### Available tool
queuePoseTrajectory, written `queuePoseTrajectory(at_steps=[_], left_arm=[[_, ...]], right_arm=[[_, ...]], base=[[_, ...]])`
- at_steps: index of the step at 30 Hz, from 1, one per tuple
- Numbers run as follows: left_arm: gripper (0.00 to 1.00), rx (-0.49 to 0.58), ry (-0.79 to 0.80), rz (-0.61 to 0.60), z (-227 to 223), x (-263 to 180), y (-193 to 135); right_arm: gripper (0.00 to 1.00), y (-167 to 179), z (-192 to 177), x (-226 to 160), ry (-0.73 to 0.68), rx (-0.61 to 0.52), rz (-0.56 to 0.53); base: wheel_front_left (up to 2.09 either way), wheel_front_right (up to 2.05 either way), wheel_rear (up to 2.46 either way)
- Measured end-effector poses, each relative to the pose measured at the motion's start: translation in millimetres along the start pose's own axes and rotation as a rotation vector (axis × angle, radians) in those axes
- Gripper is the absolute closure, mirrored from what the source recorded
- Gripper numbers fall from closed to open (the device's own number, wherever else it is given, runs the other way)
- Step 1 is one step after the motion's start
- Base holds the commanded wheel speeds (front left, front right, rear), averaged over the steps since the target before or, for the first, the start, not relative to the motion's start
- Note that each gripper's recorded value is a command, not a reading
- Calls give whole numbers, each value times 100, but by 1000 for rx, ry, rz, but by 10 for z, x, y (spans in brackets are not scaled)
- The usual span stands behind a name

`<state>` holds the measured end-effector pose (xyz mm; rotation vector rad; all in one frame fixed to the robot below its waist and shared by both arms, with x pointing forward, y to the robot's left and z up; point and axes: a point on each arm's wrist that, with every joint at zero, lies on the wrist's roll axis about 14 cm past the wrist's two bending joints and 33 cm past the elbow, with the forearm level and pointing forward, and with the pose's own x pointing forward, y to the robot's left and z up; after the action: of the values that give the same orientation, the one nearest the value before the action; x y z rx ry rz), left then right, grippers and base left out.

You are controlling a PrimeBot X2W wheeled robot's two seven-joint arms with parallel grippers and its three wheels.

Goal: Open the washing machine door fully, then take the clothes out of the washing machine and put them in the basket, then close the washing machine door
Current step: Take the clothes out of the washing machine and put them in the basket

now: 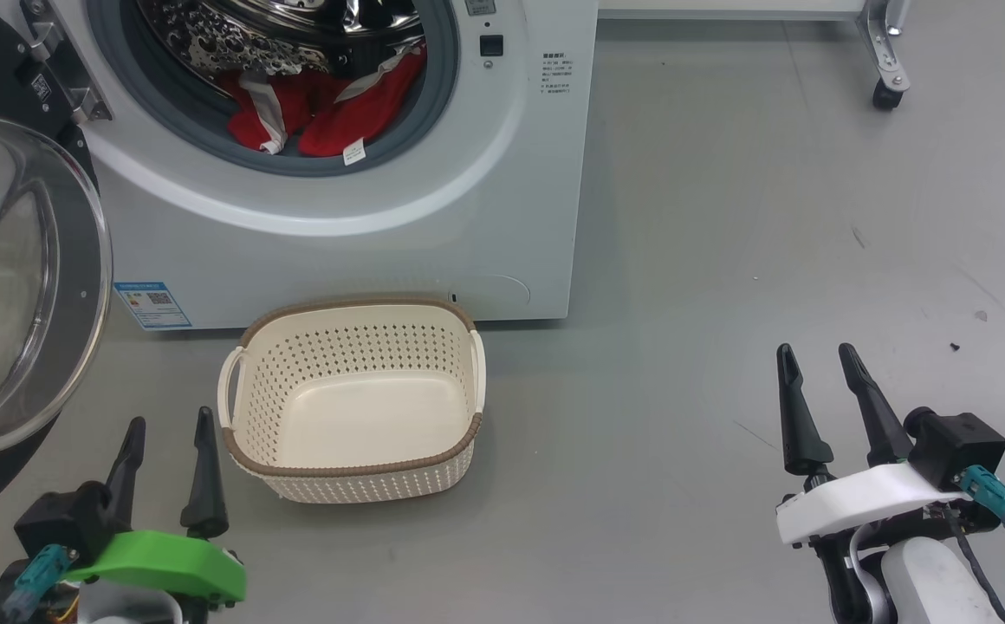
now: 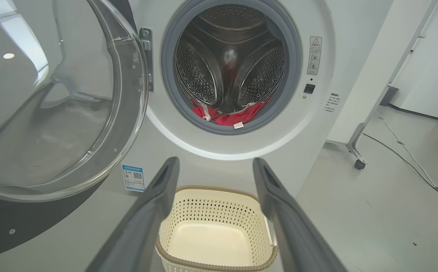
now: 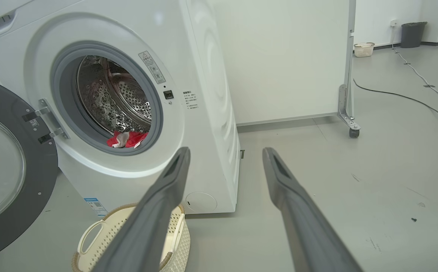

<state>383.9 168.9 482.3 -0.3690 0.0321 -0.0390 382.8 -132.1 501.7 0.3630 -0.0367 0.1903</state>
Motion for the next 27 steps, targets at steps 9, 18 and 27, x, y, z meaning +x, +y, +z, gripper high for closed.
queuePoseTrajectory(at_steps=[9,18,27], left_arm=[[0,-1,-6,-5,10,-24,-11],[0,1,-17,-11,39,-29,-29],[0,2,-15,-18,30,-18,-47]], right_arm=[[0,8,6,-4,-1,-6,3],[0,10,3,-12,0,-7,3],[0,-1,-15,-10,5,-6,-1]], base=[[0,0,0],[0,0,0],[0,0,0]])
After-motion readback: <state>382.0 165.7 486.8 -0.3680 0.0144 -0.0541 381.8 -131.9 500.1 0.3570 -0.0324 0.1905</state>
